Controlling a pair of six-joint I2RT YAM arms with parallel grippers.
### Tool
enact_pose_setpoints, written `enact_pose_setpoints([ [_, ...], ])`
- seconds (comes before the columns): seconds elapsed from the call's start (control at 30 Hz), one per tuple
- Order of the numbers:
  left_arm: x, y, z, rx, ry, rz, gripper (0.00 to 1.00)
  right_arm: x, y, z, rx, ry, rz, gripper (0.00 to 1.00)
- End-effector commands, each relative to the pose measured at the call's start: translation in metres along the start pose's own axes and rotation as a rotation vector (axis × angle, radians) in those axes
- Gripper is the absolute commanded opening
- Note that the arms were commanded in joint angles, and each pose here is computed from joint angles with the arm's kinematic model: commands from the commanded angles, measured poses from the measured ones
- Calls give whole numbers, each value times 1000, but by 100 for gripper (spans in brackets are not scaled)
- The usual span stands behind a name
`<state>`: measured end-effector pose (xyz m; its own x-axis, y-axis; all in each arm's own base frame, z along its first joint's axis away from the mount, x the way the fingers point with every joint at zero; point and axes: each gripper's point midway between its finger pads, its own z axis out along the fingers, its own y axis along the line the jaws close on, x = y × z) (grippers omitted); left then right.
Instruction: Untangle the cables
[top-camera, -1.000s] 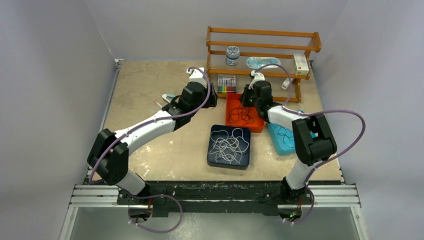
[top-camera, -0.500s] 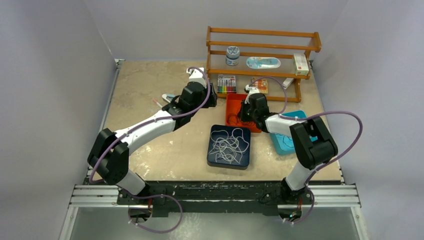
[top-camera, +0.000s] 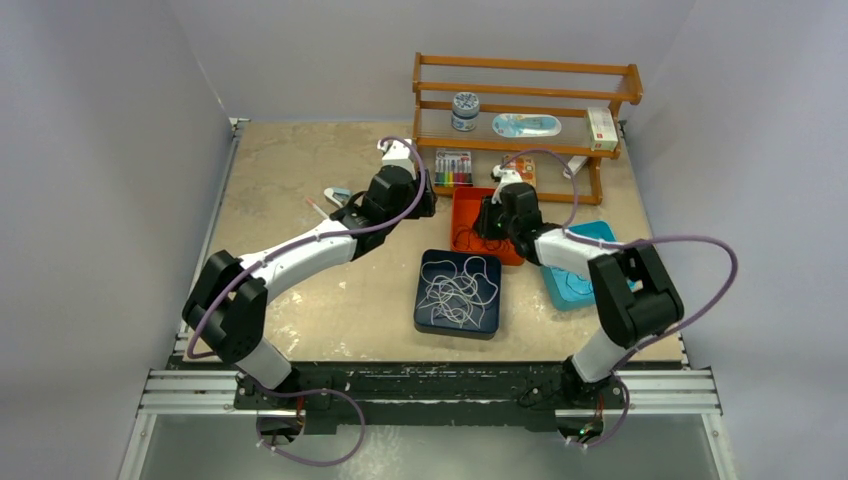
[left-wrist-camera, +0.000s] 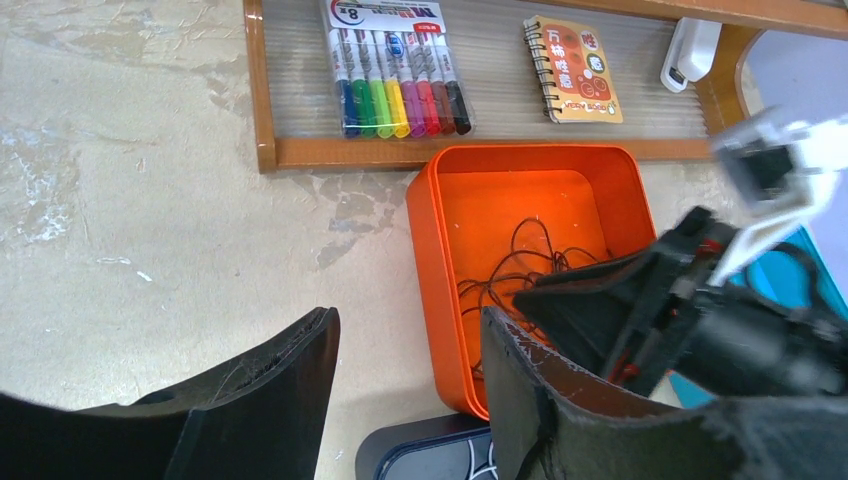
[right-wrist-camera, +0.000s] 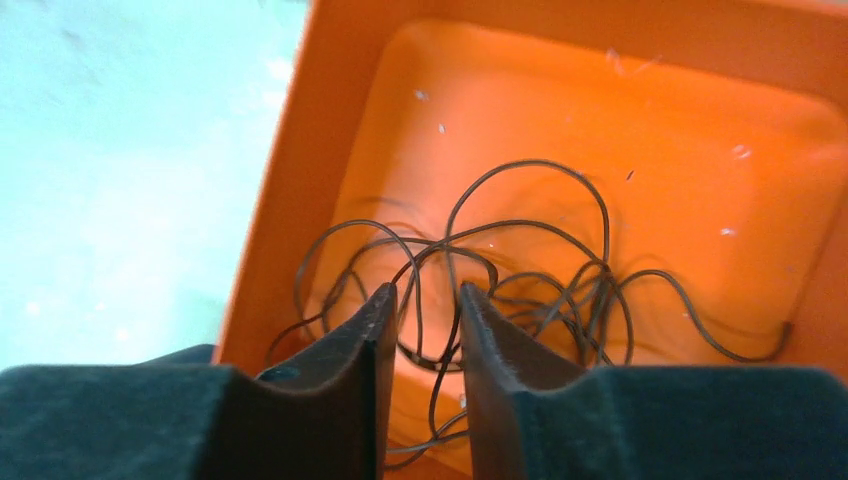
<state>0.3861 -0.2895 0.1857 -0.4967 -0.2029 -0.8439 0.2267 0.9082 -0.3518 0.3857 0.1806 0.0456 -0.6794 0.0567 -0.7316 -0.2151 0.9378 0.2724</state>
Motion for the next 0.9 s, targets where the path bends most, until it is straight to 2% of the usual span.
enact_pose_setpoints([
  [0.0,-35,-12,-7,33,-88,-32,54,-54,13,-33,-15,-181,-3,37],
  [0.33,-52,-2,-23,-7,-141,-34,58,-113,12,-94,37,-411,-6,51],
  [0.5,-56,3,-28,-28,-154,-32,59,-121,13,-105,41,-446,-38,52],
  [0.6,-59,8,-33,-48,-163,-24,59,-126,28,-109,-38,-465,-111,52],
  [0.73,-71,28,-52,-136,-223,-30,60,-142,58,-132,-188,-561,-279,54],
  [0.87,-89,57,-80,-256,-305,-48,62,-166,75,-170,-253,-707,-329,56],
])
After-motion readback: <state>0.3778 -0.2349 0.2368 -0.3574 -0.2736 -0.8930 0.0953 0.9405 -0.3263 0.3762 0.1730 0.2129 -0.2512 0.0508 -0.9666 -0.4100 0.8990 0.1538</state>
